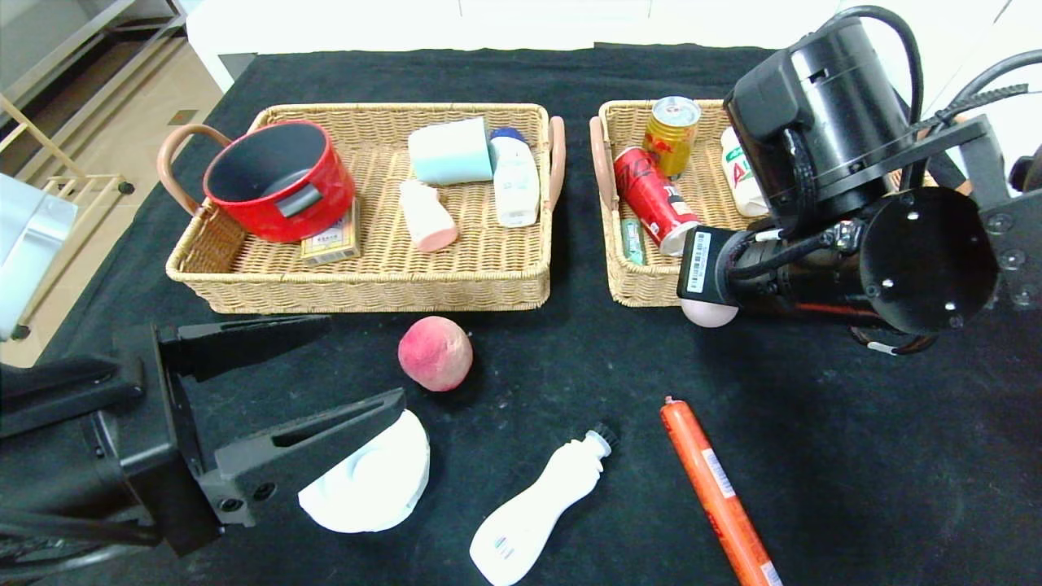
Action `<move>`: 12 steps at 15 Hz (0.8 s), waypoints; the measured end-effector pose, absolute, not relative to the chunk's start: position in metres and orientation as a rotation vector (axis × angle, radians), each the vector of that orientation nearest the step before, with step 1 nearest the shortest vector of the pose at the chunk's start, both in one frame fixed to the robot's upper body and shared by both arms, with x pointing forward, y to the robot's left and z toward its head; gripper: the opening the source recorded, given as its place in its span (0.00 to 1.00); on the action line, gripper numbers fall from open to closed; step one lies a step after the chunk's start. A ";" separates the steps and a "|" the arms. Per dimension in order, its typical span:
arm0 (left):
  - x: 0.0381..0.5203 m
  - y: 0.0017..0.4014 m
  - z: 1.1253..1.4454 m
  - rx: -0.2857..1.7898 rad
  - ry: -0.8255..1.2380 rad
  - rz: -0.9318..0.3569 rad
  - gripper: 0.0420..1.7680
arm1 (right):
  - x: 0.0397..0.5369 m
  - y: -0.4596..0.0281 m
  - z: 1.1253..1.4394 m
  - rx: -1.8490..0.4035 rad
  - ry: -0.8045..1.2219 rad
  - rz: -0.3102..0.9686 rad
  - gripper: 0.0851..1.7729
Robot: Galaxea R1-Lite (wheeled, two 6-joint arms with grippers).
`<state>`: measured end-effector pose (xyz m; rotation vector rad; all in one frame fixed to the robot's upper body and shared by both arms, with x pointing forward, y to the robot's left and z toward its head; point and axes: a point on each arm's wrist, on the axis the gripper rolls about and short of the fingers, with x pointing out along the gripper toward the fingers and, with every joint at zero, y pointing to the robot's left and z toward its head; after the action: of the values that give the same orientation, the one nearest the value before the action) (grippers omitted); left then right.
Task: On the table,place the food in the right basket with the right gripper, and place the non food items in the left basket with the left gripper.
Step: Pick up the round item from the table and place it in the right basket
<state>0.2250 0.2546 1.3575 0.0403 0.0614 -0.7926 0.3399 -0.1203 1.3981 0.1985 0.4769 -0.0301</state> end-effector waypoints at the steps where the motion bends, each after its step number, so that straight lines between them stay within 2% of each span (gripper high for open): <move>1: 0.225 0.255 1.358 0.040 0.061 -0.792 0.97 | 0.340 -0.123 1.402 0.209 0.466 -0.033 0.04; 9: 0.226 0.255 1.357 0.055 0.047 -0.763 0.97 | 0.366 -0.148 1.429 0.213 0.333 -0.078 0.04; 12: 0.226 0.256 1.356 0.096 0.034 -0.750 0.97 | 0.380 -0.155 1.428 0.173 0.305 -0.101 0.04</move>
<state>0.2257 0.2555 1.3562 0.0964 0.0338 -0.7503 0.3803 -0.1550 1.4281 0.1732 0.3051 -0.1010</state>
